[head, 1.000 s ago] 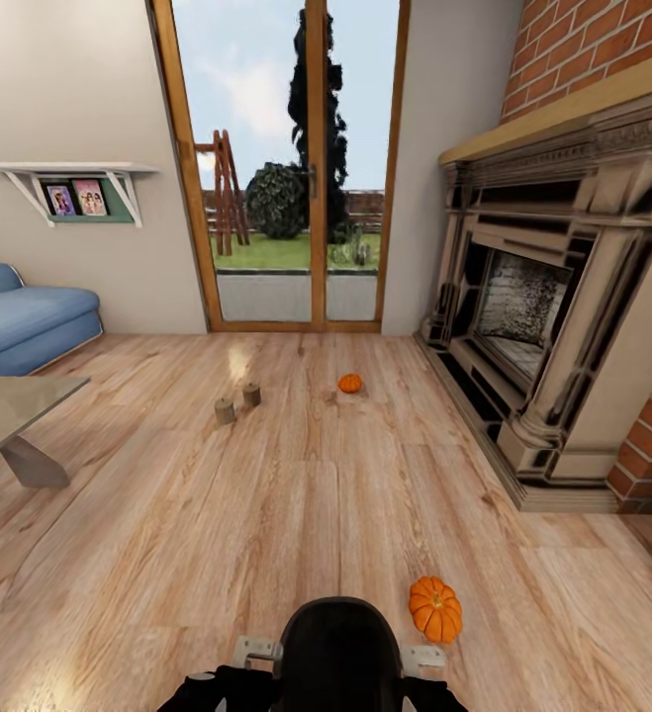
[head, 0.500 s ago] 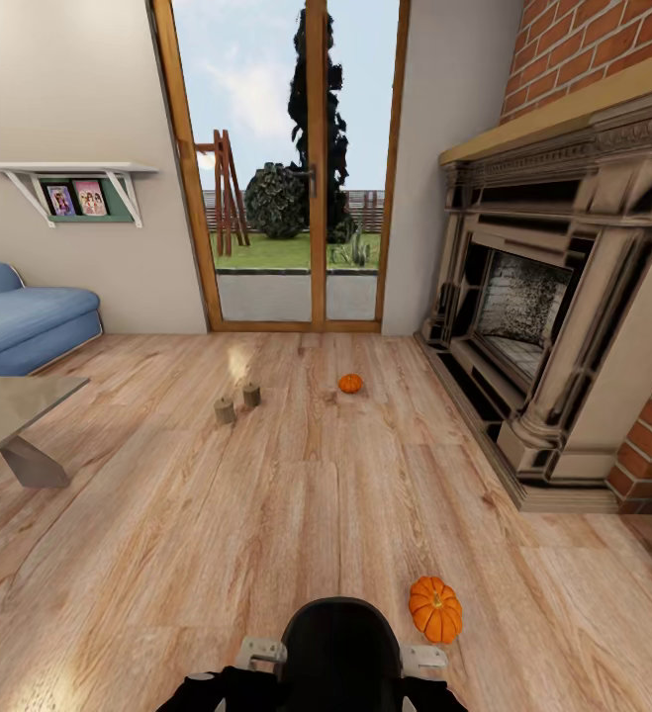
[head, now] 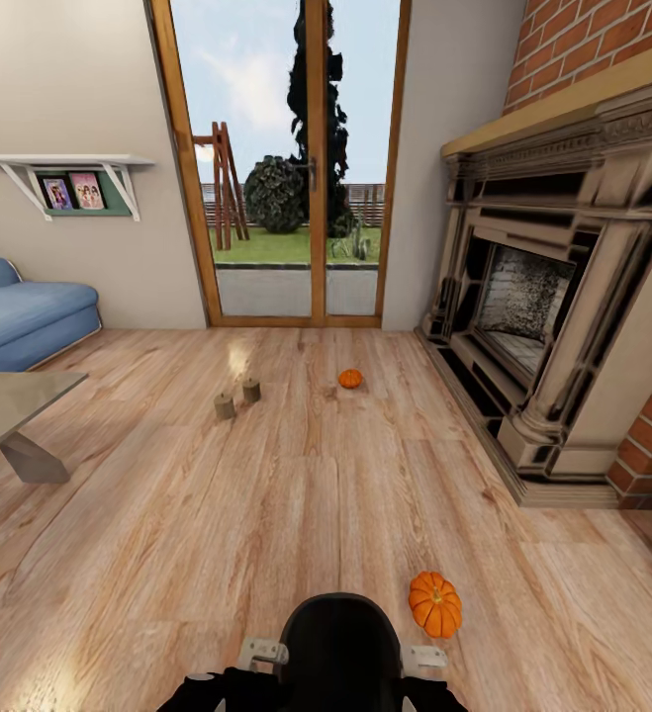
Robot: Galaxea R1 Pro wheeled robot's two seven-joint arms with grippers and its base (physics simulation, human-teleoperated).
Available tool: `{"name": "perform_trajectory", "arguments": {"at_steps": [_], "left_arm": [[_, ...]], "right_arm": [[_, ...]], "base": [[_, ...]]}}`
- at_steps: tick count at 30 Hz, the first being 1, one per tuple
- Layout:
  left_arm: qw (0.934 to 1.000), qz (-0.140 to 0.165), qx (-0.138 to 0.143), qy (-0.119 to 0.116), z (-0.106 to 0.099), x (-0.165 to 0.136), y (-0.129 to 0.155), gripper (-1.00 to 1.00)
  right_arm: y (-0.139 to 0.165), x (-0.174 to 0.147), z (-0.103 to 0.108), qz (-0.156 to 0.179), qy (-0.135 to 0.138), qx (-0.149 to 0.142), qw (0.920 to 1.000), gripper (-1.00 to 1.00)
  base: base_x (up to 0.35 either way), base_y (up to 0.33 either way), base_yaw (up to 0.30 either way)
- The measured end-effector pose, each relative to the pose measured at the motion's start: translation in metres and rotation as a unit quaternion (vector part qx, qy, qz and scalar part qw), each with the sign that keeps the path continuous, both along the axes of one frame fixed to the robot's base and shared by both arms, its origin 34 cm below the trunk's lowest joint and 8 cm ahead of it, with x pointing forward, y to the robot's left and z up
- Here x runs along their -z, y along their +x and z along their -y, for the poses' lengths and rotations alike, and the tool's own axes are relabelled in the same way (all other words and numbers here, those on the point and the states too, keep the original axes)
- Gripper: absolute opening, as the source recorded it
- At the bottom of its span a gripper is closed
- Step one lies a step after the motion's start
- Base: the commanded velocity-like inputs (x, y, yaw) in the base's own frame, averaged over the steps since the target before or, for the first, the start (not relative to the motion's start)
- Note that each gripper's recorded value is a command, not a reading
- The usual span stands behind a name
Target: Place each of the two pumpkins and all three candles from the living room inside a cabinet in the living room (use any cabinet), then make sure every cabinet is closed, and position the cauldron so it is next to a table in the living room.
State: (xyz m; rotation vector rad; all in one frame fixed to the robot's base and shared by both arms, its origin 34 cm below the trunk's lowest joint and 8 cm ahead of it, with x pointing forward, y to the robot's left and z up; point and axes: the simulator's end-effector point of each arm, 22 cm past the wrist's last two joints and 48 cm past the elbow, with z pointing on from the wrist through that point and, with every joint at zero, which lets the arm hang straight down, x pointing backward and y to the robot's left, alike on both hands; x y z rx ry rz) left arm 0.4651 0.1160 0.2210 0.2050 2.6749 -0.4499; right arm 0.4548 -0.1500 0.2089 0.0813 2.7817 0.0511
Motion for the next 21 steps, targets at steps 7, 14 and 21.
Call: {"name": "perform_trajectory", "arguments": {"at_steps": [7, 14, 21], "left_arm": [[1.0000, -0.007, -0.002, -0.001, 0.0000, 0.0061, -0.0037, 1.00], [0.9999, -0.010, -0.003, -0.002, 0.0002, 0.0077, -0.0048, 1.00], [0.9999, -0.009, -0.003, -0.002, 0.0001, 0.0077, -0.0048, 1.00]], "right_arm": [[-0.0048, 0.0064, 0.0000, -0.008, 0.000, 0.000, 1.0000, 1.00], [-0.0063, 0.0080, -0.0007, -0.010, 0.000, 0.000, 0.9999, 1.00], [-0.0061, 0.0079, -0.0011, -0.010, 0.001, 0.000, 0.9999, 1.00]], "base": [[0.000, 0.000, 0.000], [0.000, 0.000, 0.000], [0.000, 0.000, 0.000]]}}
